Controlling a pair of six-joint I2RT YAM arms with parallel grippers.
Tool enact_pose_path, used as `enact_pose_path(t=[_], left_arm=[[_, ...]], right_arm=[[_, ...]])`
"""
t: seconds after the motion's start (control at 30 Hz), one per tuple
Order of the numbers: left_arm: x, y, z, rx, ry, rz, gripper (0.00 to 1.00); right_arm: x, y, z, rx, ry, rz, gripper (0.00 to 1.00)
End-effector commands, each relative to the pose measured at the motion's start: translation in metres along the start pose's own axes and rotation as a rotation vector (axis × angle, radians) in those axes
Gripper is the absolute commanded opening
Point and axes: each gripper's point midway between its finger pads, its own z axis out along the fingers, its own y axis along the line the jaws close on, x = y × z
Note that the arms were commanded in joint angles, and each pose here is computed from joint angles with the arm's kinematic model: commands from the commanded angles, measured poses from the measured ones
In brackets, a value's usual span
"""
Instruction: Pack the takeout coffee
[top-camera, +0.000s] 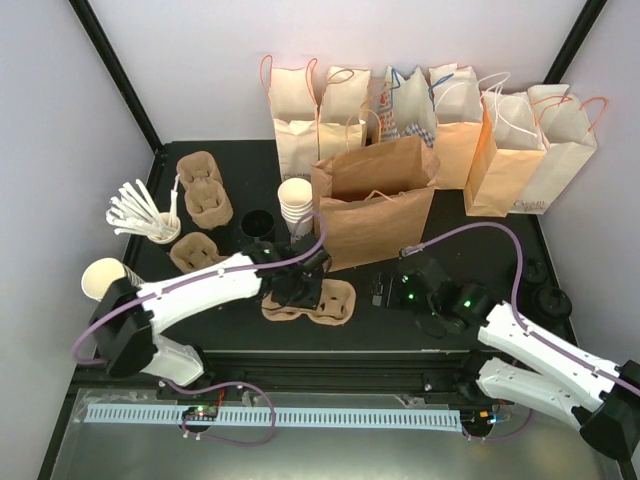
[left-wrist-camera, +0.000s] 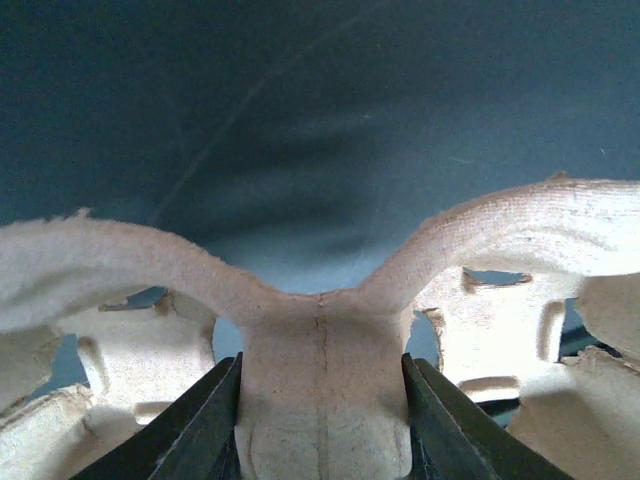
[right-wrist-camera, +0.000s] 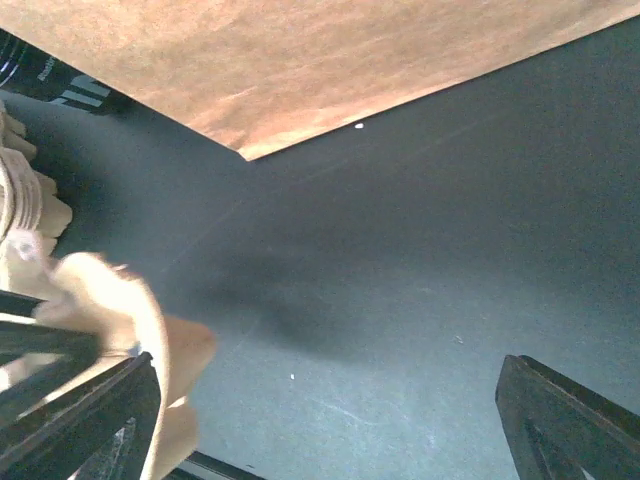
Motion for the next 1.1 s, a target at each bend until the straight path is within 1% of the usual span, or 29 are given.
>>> enact_pose_path(t=[0.0, 0.03, 0.1, 0.13, 0.23, 0.27, 0.37, 0.43, 0.53, 0.63, 0.67, 0.73, 0.8, 0.87, 1.07], left_arm=[[-0.01, -0.033, 0.023, 0.065, 0.018, -0.21, 0.43], [-0.009, -0.036, 0.029, 0.061, 0.035, -0.23, 0.46], [-0.01, -0.048, 0.038, 0.099, 0.068, -0.239, 0.61], [-0.01, -0.054, 0.04, 0.12, 0.083, -0.237, 0.69], [-0.016, -0.057, 0.028, 0.138, 0.045, -0.232, 0.87], [-0.019, -0.056, 0.02, 0.146, 0.018, -0.228, 0.89], [-0.022, -0.04, -0.008, 0.16, -0.048, -0.229, 0.9], [-0.019, -0.021, -0.02, 0.177, -0.065, -0.24, 0.89], [-0.015, 0.018, -0.038, 0.162, -0.104, -0.256, 0.88], [-0.008, 0.058, -0.037, 0.143, -0.139, -0.272, 0.88], [-0.005, 0.067, -0.034, 0.161, -0.13, -0.285, 0.87], [0.01, 0.076, -0.024, 0.226, -0.069, -0.331, 0.85], [0.019, 0.077, -0.015, 0.3, -0.015, -0.352, 0.83], [0.027, 0.077, -0.007, 0.326, 0.021, -0.372, 0.8], [0.029, 0.085, 0.005, 0.363, 0.032, -0.42, 0.77]], right_arm=[[-0.002, -0.022, -0.015, 0.131, 0.008, -0.045, 0.95], [-0.002, -0.022, -0.015, 0.135, 0.012, -0.052, 0.95], [-0.002, -0.018, -0.016, 0.117, 0.017, -0.073, 0.96], [-0.002, -0.017, -0.017, 0.109, 0.019, -0.081, 0.97], [-0.002, -0.011, -0.02, 0.075, 0.014, -0.091, 1.0], [-0.002, -0.01, -0.02, 0.067, 0.014, -0.086, 1.0], [0.001, -0.003, -0.018, 0.027, 0.027, -0.078, 0.97], [0.004, 0.004, -0.014, 0.016, 0.042, -0.069, 0.96], [0.01, 0.021, -0.007, 0.017, 0.083, -0.04, 0.96], [0.014, 0.041, 0.001, 0.066, 0.129, -0.01, 0.96], [0.017, 0.049, 0.004, 0.081, 0.152, -0.005, 0.96], [0.026, 0.059, 0.012, 0.133, 0.21, 0.003, 0.96], [0.039, 0.068, 0.024, 0.159, 0.269, 0.014, 0.95], [0.053, 0.073, 0.038, 0.183, 0.316, 0.019, 0.93], [0.077, 0.085, 0.062, 0.249, 0.355, 0.066, 0.89]])
